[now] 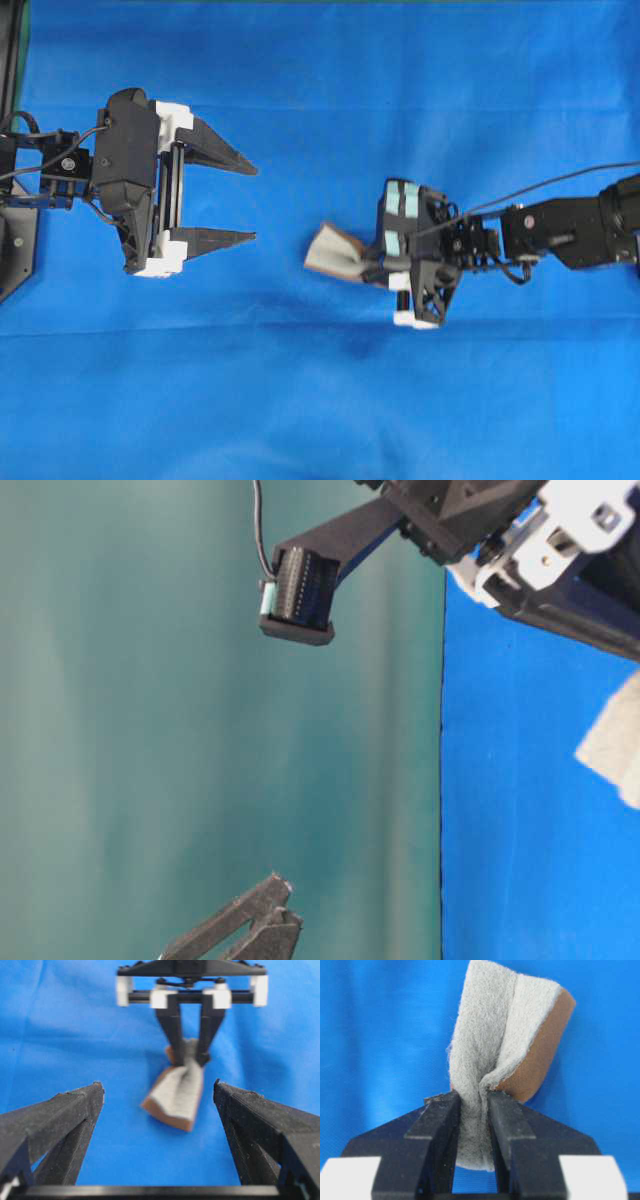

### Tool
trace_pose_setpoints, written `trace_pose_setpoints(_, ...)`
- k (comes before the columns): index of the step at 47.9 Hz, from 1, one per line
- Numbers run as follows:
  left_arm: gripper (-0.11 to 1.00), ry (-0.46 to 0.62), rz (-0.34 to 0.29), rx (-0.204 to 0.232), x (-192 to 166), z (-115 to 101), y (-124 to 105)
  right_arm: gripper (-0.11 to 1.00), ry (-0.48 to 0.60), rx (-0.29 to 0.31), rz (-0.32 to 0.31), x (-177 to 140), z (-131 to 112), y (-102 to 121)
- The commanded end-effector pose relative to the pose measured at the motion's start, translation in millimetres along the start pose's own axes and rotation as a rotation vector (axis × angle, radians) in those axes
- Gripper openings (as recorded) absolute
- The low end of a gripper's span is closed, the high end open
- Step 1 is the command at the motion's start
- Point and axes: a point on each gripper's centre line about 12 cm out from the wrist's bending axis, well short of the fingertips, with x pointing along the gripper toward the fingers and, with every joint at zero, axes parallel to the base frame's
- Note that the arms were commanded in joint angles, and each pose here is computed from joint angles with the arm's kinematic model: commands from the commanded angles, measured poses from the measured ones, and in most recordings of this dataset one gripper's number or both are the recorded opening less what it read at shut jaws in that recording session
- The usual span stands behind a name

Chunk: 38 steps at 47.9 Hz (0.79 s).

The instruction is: Hand over the sponge with the left arm and wipe it with the right arm.

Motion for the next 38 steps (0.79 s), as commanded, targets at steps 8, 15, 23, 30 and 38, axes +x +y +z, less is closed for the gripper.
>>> trace_pose_setpoints(8,0.89,-0.025,0.000,-0.001,-1,6,0,0.25,-0.015,-0.019,0.020,-1,8,11)
trace_pose_setpoints(15,0.89,-0.025,0.001,-0.002,-1,6,0,0.25,-0.014,0.006,-0.041,-2,9,-22)
trace_pose_setpoints(23,0.89,-0.025,0.001,-0.002,-1,6,0,0.25,-0.022,0.040,-0.148,-10,11,-82)
trace_pose_setpoints(30,0.89,-0.023,0.000,-0.001,-1,6,0,0.24,-0.038,0.055,-0.233,-20,15,-128)
trace_pose_setpoints(38,0.89,-0.025,0.000,0.000,-1,6,0,0.24,-0.053,0.072,-0.299,-30,17,-163)
